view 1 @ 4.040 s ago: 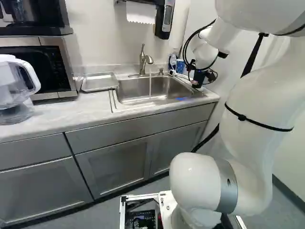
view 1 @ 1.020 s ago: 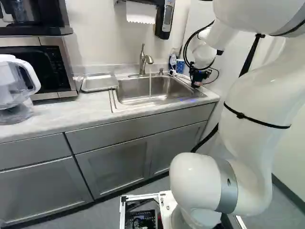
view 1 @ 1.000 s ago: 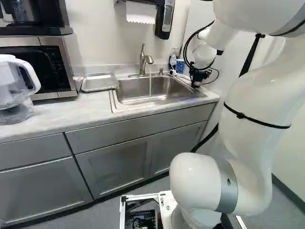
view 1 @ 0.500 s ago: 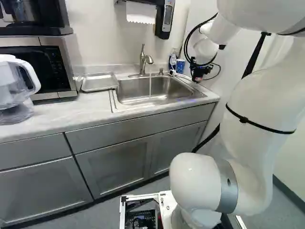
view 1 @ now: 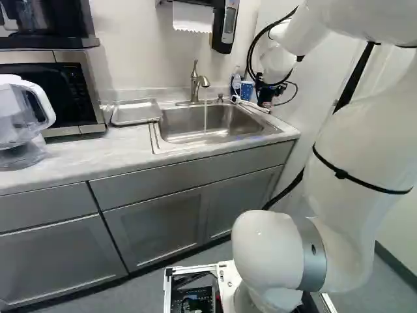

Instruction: Rinse the cup and place it in the tray

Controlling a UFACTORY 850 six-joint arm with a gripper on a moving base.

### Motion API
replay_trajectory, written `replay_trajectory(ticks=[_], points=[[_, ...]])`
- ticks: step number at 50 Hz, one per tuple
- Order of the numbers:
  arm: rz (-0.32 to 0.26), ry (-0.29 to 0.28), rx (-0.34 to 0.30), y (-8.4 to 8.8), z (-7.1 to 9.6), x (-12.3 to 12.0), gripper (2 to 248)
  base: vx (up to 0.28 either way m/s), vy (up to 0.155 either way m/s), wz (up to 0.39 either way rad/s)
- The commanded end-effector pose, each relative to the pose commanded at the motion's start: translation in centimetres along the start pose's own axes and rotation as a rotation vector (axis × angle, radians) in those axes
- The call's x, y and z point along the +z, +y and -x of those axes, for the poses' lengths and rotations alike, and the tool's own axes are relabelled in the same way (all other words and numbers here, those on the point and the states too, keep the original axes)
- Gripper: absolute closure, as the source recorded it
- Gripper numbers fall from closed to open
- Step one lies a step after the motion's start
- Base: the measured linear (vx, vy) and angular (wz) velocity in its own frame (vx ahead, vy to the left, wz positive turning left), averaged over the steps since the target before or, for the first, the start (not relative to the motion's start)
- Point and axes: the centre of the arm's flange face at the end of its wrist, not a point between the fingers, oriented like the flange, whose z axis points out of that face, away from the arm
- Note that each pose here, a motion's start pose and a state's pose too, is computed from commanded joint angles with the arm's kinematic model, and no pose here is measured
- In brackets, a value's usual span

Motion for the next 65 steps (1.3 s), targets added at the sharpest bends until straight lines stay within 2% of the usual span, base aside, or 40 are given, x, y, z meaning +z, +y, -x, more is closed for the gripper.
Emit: replay_trajectory(ticks=[19, 47, 65], points=[[-0.045, -0.017, -0.027, -2.3, 1.5, -1.1, 127, 0.0, 0.0, 0.0], [-0.056, -0.077, -0.053, -3.4, 4.5, 0.2, 127, 0.0, 0.0, 0.0], [-0.075, -0.119, -0.078, -4.7, 6.7, 0.7, 127, 0.0, 0.0, 0.0]])
